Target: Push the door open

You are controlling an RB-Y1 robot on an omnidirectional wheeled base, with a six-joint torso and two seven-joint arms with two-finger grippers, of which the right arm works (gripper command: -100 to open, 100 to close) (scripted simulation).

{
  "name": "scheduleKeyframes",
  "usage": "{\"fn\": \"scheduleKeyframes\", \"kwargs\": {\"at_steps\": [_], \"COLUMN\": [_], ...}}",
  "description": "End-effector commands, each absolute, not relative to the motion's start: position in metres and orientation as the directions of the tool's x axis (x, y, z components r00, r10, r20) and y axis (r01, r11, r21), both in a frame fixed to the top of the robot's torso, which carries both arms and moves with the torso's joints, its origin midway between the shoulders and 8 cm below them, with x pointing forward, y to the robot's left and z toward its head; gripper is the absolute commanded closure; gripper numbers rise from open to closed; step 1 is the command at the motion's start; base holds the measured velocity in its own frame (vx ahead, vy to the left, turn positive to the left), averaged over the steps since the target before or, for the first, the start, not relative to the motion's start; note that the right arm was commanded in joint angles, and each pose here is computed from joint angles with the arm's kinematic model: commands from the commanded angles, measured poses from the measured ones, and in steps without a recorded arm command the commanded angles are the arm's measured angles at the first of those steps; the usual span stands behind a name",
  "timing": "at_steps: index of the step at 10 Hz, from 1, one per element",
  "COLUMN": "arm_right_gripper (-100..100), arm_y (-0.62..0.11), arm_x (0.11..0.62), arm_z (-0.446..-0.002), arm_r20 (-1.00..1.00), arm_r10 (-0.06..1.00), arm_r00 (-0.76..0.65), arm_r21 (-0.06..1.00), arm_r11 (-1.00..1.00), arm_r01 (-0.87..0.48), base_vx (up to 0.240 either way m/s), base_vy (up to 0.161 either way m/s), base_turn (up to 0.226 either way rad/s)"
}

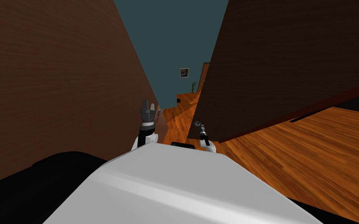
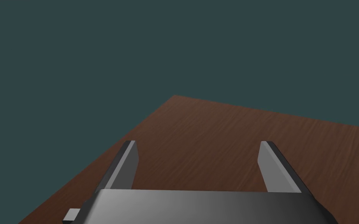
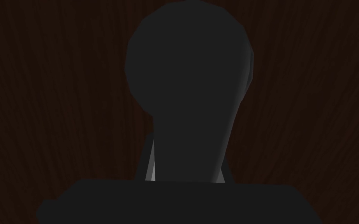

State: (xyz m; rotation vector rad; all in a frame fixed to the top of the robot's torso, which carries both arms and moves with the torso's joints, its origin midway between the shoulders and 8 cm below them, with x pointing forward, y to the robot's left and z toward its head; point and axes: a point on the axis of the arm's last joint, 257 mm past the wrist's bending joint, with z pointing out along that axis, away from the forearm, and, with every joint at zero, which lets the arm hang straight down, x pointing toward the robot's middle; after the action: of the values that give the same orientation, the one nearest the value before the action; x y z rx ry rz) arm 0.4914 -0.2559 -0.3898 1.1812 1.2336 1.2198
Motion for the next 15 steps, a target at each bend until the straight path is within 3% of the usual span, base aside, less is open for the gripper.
{"fn": "scheduleKeyframes", "kwargs": {"at_steps": [1,9,15], "arm_right_gripper": [100,100,100], "arm_y": [-0.267,-0.290,-0.326], "arm_x": [0.493,0.489,0.488], "arm_z": [-0.388,-0.391,-0.385], "arm_r20": [-0.017,0.000,-0.037], "arm_r10": [1.000,0.996,0.987], "arm_r00": [0.004,0.091,0.155], "arm_r21": [1.000,1.000,0.999], "arm_r11": [0.017,0.000,0.039], "arm_r01": [-0.006,0.000,-0.008], "base_vx": [0.087,0.163,0.137], "base_vy": [0.057,0.098,0.012], "base_turn": [-0.047,-0.056,-0.047]}}
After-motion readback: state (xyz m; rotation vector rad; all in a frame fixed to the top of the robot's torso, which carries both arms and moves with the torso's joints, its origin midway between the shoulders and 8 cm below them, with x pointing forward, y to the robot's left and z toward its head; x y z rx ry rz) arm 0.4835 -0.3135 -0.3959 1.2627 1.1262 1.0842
